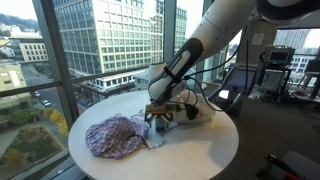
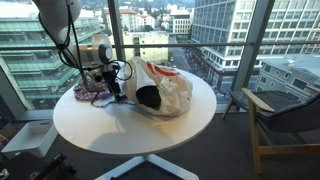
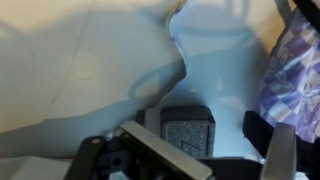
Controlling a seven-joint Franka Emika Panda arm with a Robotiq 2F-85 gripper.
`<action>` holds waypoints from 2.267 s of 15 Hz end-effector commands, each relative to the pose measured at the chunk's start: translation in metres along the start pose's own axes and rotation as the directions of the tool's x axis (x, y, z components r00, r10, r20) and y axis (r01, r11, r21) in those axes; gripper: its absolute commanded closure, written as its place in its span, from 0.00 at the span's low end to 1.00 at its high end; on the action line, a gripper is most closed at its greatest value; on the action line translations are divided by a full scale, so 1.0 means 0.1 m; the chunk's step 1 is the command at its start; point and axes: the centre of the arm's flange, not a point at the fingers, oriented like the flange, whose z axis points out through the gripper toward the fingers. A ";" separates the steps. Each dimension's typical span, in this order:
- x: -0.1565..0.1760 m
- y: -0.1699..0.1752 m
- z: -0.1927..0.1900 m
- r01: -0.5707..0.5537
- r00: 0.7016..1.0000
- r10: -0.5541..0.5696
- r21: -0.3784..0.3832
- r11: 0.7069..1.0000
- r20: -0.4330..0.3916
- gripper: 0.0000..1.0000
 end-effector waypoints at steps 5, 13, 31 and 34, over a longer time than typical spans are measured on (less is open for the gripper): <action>0.33 -0.11 0.27 -0.043 0.992 0.038 -0.039 0.998 -0.123 0.00; 0.31 -0.09 0.20 -0.068 0.989 0.064 -0.026 0.997 -0.130 0.64; -0.14 1.00 -2.06 -0.132 0.857 0.179 -0.130 0.983 0.483 0.69; 0.21 1.48 -1.85 -0.258 0.796 0.304 -0.160 0.953 0.523 0.69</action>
